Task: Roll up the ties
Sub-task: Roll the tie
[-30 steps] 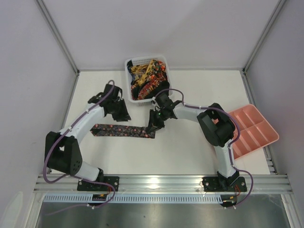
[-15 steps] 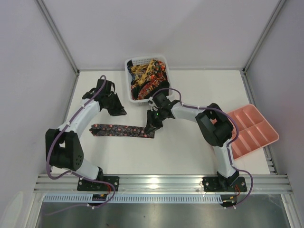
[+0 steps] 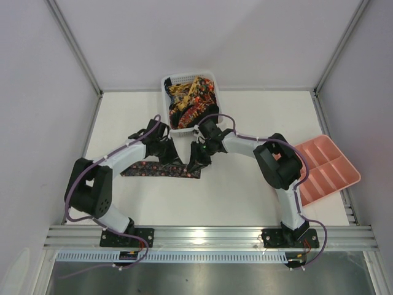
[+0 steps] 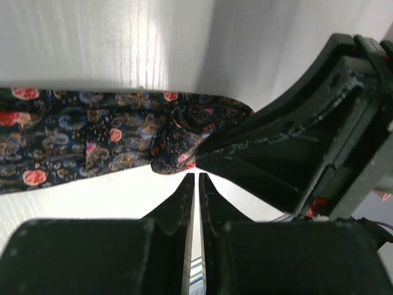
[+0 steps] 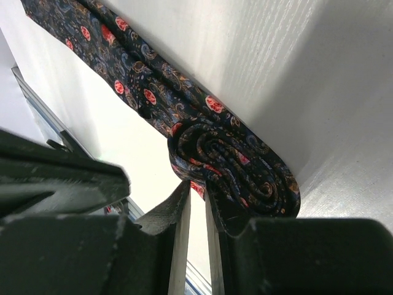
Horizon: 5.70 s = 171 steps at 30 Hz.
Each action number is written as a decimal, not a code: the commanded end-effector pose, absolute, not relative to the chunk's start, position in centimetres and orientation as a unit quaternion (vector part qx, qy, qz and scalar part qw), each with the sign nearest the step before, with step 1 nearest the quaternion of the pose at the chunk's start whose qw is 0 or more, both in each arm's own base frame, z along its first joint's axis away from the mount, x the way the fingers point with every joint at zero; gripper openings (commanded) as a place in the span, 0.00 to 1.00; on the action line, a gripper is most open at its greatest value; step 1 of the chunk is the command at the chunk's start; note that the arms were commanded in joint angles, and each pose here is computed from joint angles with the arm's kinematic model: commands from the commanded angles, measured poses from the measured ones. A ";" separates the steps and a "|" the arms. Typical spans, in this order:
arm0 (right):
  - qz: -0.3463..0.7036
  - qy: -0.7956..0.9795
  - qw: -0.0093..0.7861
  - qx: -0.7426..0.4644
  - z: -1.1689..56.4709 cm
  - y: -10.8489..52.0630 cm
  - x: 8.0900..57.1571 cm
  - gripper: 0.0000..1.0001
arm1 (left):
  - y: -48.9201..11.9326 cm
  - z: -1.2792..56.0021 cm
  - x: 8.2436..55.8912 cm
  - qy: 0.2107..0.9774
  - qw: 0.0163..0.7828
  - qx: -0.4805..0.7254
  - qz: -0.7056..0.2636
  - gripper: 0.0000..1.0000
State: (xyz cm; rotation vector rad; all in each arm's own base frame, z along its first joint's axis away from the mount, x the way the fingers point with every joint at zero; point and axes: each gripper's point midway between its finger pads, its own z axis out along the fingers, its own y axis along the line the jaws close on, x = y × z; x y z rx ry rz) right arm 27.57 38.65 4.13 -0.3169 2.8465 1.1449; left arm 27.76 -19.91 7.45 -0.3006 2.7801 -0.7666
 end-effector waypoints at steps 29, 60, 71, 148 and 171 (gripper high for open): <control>0.399 0.912 0.065 -0.072 8.0 31.4 28.2 0.78 | -22.2 3.6 30.3 0.951 0.097 -0.098 -0.276 0.09; 0.389 0.918 0.079 0.010 1.1 36.0 29.0 0.57 | -21.8 3.3 29.6 0.955 0.098 -0.094 -0.265 0.08; 0.333 0.941 0.053 -0.004 1.7 33.1 27.3 0.15 | -21.2 5.7 30.1 0.960 0.135 -0.068 -0.236 0.10; 0.151 0.987 -0.009 -0.055 3.2 31.1 22.3 0.11 | -27.5 4.6 24.1 0.980 0.093 0.071 -0.164 0.01; 0.217 0.972 -0.002 -0.084 6.1 33.1 21.9 0.55 | -28.7 4.7 21.8 0.952 0.056 0.013 -0.300 0.01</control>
